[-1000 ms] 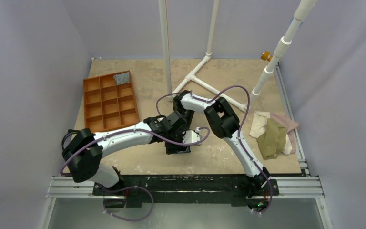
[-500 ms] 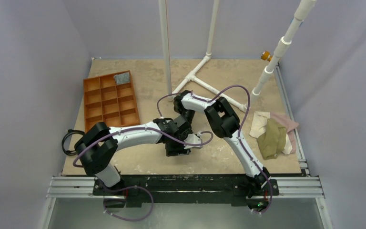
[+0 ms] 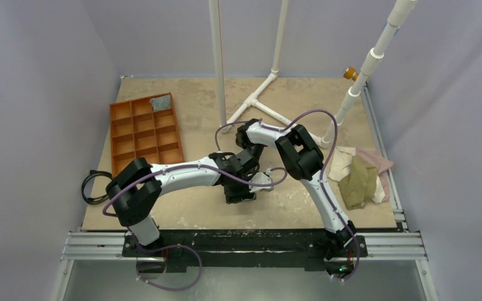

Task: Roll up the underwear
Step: Roll the underwear to the center of the board.

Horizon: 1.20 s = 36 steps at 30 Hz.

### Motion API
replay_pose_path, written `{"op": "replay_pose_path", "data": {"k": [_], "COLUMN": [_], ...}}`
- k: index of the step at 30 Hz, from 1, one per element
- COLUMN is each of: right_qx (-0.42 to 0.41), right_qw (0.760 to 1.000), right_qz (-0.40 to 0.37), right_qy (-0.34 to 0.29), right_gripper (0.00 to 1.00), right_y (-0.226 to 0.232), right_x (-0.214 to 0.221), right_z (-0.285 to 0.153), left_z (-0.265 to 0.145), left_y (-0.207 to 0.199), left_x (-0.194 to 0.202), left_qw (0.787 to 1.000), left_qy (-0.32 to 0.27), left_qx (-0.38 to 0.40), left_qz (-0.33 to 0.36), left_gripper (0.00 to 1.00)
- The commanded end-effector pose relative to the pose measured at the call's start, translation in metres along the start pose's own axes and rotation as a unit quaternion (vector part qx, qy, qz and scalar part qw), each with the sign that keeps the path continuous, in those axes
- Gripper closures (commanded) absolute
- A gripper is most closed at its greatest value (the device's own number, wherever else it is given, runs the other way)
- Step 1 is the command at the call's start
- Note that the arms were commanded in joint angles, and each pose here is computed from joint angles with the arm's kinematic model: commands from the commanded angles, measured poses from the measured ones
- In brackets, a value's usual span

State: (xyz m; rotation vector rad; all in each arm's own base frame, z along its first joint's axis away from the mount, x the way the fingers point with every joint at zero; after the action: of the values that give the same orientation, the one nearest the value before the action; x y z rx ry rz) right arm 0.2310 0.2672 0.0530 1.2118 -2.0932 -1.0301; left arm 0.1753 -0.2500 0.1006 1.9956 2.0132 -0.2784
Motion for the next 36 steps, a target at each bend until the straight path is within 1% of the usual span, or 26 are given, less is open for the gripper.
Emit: {"op": "replay_pose_path", "data": {"k": [1,10,14,19,22,25,28,32,34,36], "right_qx": [0.118,0.125,0.125,0.126,0.128,0.131,0.132,0.133,0.138,0.146], "right_qw": [0.991,0.991,0.991,0.991,0.991,0.99,0.99,0.989,0.987,0.985], "right_qz": [-0.066,-0.048,-0.046,-0.044,-0.042,-0.039,-0.038,-0.039,-0.037,-0.036], "right_qy": [-0.001,-0.011,-0.009,-0.008,-0.013,-0.02,-0.032,-0.059,-0.072,-0.084], "right_gripper": [1.0,1.0,1.0,1.0,1.0,1.0,0.93,0.78,0.68,0.62], "right_y": [-0.048,-0.047,-0.047,-0.048,-0.048,-0.047,-0.045,-0.036,-0.033,-0.029], "right_x": [-0.006,0.013,0.016,0.016,0.015,0.014,0.012,0.01,0.012,0.015], "right_z": [0.0,-0.011,-0.011,-0.012,-0.014,-0.017,-0.021,-0.033,-0.04,-0.047], "left_z": [0.005,0.014,0.02,0.031,0.035,0.038,0.045,0.055,0.059,0.063], "left_y": [0.004,0.001,-0.001,-0.004,-0.007,-0.012,-0.018,-0.024,-0.026,-0.027], "left_x": [-0.022,-0.039,-0.043,-0.038,-0.035,-0.032,-0.028,-0.026,-0.024,-0.022], "left_qw": [1.0,0.999,0.999,1.0,1.0,1.0,0.999,0.998,0.997,0.996], "left_qy": [-0.03,-0.027,-0.021,-0.006,-0.002,-0.002,-0.004,-0.012,-0.02,-0.03], "left_qx": [-0.007,-0.008,-0.011,-0.008,-0.002,0.01,0.025,0.046,0.061,0.068], "left_qz": [-0.004,0.02,0.026,0.017,0.006,-0.012,-0.033,-0.049,-0.052,-0.049], "left_gripper": [0.44,0.44,0.5,0.69,0.78,0.92,1.0,1.0,1.0,1.0]}}
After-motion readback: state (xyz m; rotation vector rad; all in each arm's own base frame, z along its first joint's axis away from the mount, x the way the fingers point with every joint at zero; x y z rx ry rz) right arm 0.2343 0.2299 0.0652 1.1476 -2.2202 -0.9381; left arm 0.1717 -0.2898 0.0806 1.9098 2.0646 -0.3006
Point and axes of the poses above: each gripper's point midway between its finger pads, its own z axis out along the fingers, its own y axis along the line the jaws close on, x = y × z, the point moved 7 cm from there along -z, back along the fingers, and after that the axes turned 5 degrees about z, right-handed, at the moved point
